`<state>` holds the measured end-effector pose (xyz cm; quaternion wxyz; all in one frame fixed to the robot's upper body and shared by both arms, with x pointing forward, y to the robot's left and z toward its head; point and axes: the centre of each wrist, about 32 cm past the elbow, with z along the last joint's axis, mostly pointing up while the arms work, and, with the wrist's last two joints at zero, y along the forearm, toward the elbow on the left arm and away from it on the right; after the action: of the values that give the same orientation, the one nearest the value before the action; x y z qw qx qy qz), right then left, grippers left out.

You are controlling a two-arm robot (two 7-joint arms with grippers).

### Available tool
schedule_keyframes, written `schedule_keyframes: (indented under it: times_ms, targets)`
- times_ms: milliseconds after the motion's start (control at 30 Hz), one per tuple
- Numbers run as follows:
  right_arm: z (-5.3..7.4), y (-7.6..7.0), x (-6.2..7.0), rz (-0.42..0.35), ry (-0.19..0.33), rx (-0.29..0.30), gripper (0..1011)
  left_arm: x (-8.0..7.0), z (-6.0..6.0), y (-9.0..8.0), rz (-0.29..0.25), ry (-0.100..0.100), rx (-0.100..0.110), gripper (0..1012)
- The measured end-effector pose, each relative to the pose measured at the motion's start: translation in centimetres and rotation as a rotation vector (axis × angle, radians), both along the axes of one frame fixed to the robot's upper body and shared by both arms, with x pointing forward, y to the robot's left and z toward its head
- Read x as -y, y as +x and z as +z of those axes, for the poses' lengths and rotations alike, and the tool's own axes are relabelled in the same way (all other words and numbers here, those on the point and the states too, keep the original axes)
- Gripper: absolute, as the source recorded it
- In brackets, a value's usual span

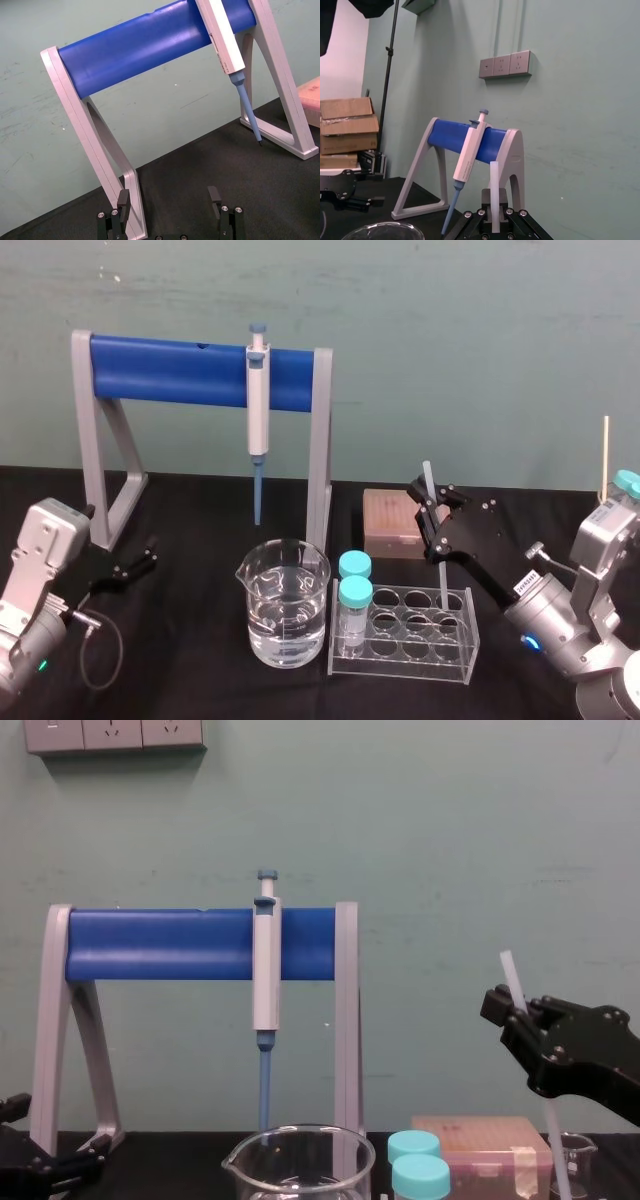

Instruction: Pick up the stirring rod with one hand, then place it down.

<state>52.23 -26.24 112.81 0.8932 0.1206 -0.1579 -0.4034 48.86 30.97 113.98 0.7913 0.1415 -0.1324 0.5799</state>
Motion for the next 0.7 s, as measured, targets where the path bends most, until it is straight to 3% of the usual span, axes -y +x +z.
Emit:
schedule_keyframes:
  times_ms: [367, 700]
  targets:
    - [-0.7, 0.5, 0.3, 0.014, 0.011, -0.046, 66, 0.0, 0.0, 0.0, 0.000, 0.000, 0.000, 1000]
    - [-1.1, 0.8, 0.5, 0.018, -0.012, -0.086, 66, 0.0, 0.0, 0.0, 0.000, 0.000, 0.000, 1000]
